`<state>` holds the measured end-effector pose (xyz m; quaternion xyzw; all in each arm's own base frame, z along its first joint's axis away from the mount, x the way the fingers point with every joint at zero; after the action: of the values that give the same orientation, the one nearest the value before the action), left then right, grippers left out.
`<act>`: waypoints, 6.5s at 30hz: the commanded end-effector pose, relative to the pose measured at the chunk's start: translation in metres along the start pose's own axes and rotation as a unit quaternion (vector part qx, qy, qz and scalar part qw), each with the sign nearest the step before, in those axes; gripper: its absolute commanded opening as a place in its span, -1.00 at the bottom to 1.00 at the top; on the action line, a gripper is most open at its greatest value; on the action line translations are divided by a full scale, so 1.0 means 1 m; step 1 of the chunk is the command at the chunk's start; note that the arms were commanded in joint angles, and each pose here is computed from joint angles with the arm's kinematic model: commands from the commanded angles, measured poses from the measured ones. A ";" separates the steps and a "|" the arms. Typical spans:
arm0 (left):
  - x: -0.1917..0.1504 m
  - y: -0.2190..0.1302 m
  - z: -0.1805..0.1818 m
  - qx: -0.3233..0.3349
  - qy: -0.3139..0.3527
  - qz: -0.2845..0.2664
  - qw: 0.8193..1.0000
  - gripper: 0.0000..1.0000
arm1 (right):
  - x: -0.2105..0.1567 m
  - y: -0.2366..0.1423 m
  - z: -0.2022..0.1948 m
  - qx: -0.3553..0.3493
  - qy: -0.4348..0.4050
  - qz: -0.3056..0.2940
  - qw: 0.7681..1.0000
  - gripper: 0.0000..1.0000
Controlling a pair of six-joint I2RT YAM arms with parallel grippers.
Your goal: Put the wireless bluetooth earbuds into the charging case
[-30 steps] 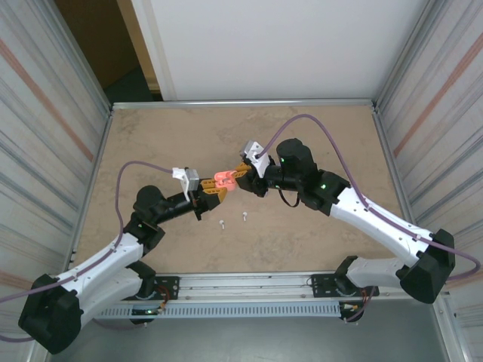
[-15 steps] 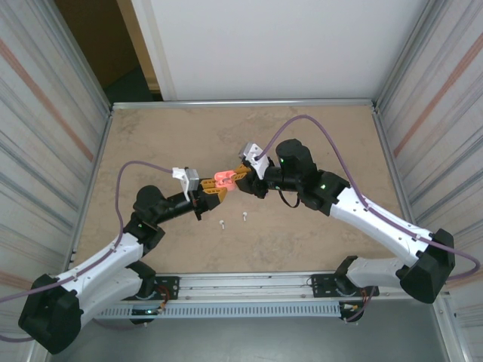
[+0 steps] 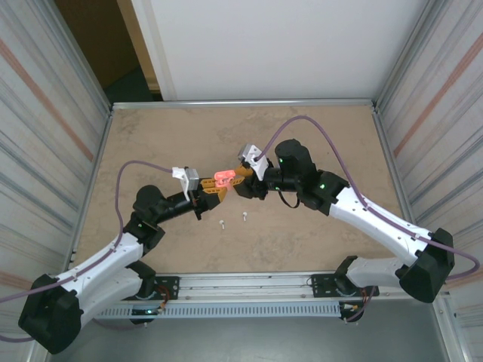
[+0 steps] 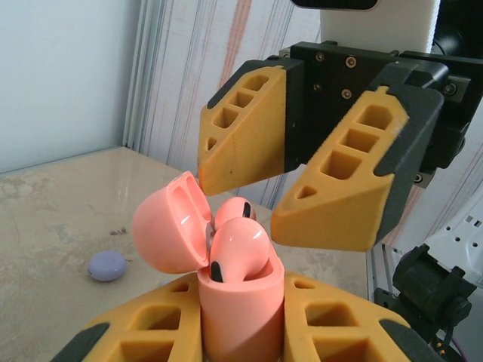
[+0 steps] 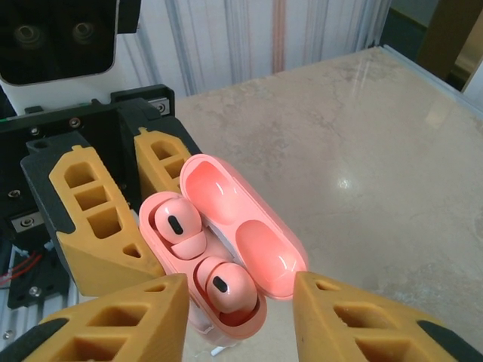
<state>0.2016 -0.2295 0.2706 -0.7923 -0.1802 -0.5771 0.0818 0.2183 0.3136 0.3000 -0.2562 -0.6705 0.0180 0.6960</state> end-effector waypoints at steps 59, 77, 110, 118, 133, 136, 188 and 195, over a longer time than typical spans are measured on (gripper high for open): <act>0.137 0.061 0.003 -0.103 0.105 -0.111 0.983 -1.00 | 0.019 -0.130 -0.059 -0.017 0.267 -0.190 0.945 0.98; 0.104 0.051 -0.012 -0.183 0.125 -0.110 0.969 -1.00 | 0.057 -0.120 -0.041 0.030 0.239 -0.211 0.947 0.98; 0.097 0.061 -0.012 -0.199 0.112 -0.090 0.969 -1.00 | 0.106 -0.078 -0.023 0.109 0.185 -0.214 0.953 0.98; 0.096 0.063 -0.009 -0.194 0.107 -0.089 0.971 -1.00 | 0.109 -0.080 -0.021 0.115 0.181 -0.214 0.953 0.98; 0.090 0.071 0.003 -0.179 0.092 -0.079 0.976 -1.00 | 0.107 -0.083 -0.015 0.119 0.173 -0.212 0.954 0.98; 0.090 0.072 0.004 -0.177 0.092 -0.080 0.977 -1.00 | 0.105 -0.083 -0.015 0.115 0.173 -0.210 0.955 0.98; 0.014 0.040 0.196 0.166 -0.198 0.128 0.957 -1.00 | -0.065 -0.118 -0.104 -0.246 0.345 -0.018 0.906 0.98; -0.022 0.048 0.222 0.194 -0.258 0.193 0.927 -1.00 | -0.067 -0.121 -0.104 -0.257 0.343 -0.013 0.903 0.98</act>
<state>0.4090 -0.2029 0.1961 -0.8981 -0.1661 -0.3058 0.2688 0.2711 0.1541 0.2861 -0.3955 -0.3711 -0.2489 0.8025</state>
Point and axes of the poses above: each hand's point on the last joint's axis, 136 mm out from that joint toward the fingers, its own y axis out along the fingers, its own z axis along the line the jaws close on, x = y × z, the point moved 2 cm from there along -y, back along the fingers, and after that the axes turned 5 degrees about -y, right-handed, at the moved point
